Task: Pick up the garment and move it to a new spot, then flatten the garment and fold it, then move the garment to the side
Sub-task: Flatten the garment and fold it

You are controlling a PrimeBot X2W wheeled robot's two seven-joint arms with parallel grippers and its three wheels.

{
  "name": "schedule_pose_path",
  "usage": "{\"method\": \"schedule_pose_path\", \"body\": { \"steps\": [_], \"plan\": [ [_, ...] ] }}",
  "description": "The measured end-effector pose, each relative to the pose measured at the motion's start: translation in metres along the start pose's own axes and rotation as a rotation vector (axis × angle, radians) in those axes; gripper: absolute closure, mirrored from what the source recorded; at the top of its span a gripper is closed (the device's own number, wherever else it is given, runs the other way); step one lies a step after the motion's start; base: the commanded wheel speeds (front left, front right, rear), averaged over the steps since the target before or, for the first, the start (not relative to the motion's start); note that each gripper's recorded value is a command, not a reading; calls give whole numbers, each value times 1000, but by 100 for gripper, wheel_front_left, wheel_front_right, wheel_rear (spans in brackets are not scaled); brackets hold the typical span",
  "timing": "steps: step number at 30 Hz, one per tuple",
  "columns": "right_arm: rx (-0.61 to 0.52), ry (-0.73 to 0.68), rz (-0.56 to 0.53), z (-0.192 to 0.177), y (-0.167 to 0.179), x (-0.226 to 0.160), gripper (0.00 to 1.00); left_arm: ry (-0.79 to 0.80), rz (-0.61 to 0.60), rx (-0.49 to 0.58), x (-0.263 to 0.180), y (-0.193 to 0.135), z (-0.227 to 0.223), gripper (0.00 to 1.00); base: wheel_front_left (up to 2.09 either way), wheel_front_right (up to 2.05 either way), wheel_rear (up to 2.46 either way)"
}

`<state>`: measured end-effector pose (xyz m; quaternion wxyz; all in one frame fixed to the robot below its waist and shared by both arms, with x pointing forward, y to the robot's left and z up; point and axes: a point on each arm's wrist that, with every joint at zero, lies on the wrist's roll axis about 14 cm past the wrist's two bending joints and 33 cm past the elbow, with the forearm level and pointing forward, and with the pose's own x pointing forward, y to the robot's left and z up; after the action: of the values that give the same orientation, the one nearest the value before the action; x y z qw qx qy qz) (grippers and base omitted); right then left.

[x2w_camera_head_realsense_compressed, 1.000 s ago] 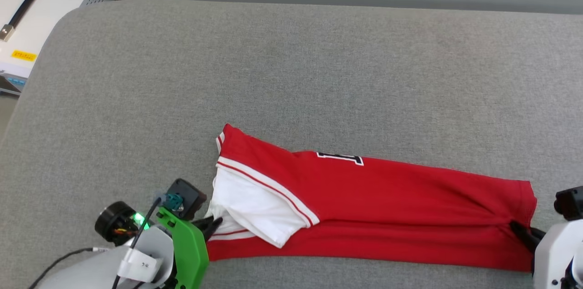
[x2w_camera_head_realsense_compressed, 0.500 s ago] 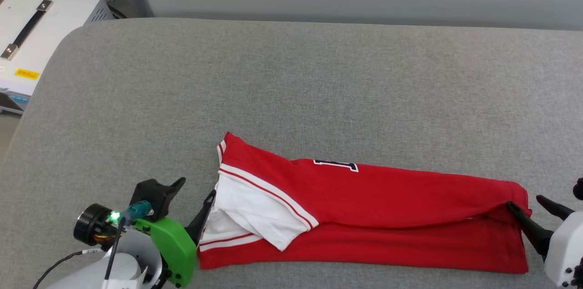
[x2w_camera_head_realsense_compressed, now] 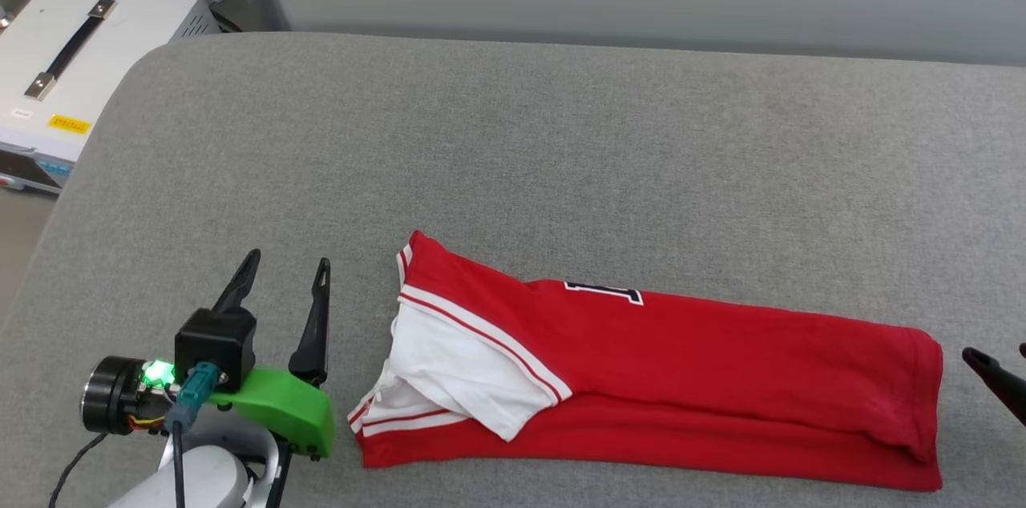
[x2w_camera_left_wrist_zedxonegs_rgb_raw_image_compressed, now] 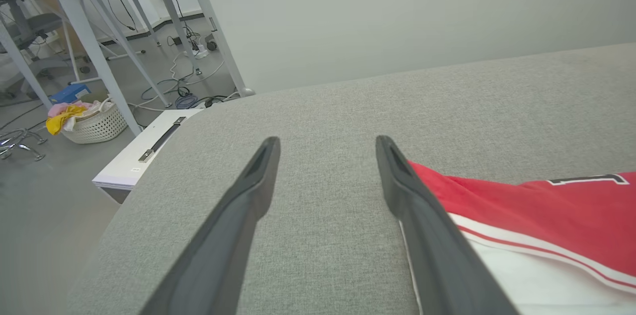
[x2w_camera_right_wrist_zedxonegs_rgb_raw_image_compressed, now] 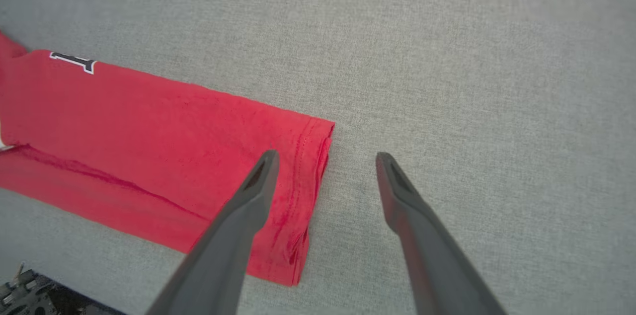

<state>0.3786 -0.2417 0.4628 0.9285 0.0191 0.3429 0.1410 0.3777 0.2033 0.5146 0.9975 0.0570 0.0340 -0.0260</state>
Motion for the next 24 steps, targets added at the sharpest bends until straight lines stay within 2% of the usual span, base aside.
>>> {"method": "schedule_pose_path", "body": {
  "steps": [5, 12, 24],
  "plan": [
    [54, 129, 7, -26, -4, 13, 0, -49, 85, 16, -3, 13, 2, 0, 0, 0, 0],
    [113, 249, 51, -60, 10, 40, 0, -75, 155, 51, -5, 26, -3, 0, 0, 0, 0],
    [109, 314, 140, -77, 39, 78, 0, -79, 264, 26, -8, 37, -14, 0, 0, 0, 0]
  ]
}}
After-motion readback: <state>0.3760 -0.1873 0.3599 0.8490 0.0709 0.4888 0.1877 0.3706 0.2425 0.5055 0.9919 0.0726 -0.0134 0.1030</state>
